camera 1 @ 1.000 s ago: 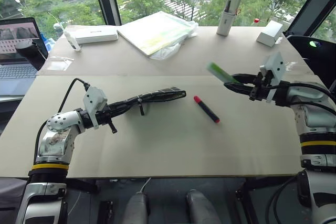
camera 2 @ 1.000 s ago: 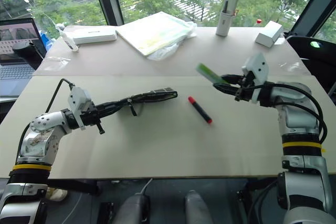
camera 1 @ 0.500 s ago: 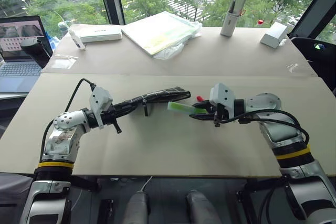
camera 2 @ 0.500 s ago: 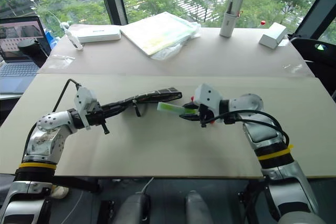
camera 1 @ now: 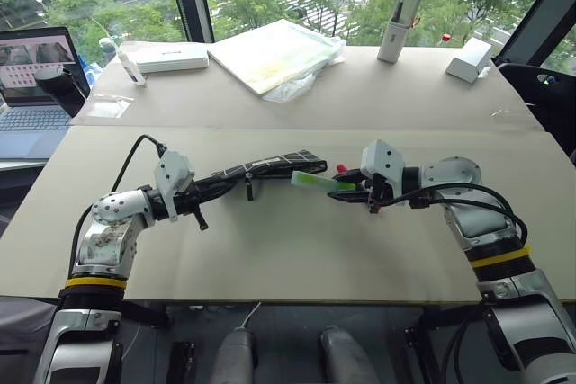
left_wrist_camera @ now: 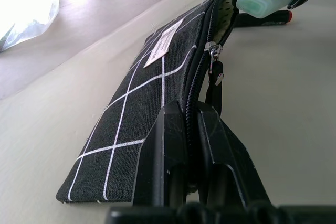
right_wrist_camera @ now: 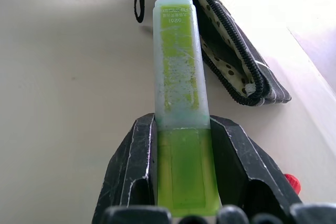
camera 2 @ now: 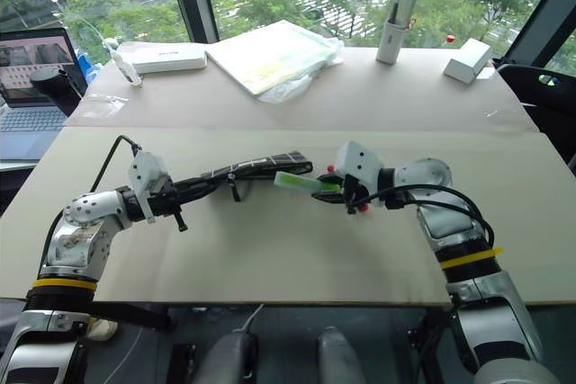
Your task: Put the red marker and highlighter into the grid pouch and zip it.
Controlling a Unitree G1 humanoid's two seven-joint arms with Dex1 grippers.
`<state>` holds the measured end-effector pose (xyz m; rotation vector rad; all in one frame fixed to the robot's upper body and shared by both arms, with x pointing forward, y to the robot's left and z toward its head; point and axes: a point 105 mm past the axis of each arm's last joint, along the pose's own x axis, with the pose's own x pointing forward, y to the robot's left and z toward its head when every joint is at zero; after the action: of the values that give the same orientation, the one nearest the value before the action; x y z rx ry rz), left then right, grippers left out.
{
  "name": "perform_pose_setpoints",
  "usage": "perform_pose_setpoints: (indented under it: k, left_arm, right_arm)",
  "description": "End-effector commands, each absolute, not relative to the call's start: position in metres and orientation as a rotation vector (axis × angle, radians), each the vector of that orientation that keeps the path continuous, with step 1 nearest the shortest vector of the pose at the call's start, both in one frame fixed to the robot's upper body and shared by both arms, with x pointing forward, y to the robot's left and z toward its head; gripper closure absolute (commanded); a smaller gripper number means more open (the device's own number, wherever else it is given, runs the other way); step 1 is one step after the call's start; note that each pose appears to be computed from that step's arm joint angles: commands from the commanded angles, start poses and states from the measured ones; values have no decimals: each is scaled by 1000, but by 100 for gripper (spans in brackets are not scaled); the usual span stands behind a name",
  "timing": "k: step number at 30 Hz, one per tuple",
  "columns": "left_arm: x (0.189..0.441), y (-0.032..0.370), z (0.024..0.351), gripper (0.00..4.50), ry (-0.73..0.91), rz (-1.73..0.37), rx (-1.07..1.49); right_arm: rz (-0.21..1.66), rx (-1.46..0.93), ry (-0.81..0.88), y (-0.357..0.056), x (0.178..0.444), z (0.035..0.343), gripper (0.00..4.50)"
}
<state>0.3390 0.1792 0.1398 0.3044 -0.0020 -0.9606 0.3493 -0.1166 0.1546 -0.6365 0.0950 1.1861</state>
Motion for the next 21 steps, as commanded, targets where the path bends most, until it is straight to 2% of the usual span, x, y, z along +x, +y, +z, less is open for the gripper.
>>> perform_pose_setpoints:
  k: [1, 13, 21]
  left_arm:
    - [339, 178, 147, 450, -36, -964, 326]
    - [338, 176, 144, 450, -31, -979, 343]
    - [339, 174, 144, 450, -35, -986, 344]
  right_arm:
    - [1156, -702, 55, -116, 357, 165, 345]
    - [1131, -771, 75, -94, 373, 162, 345]
    - [1126, -884, 52, -46, 374, 159, 345]
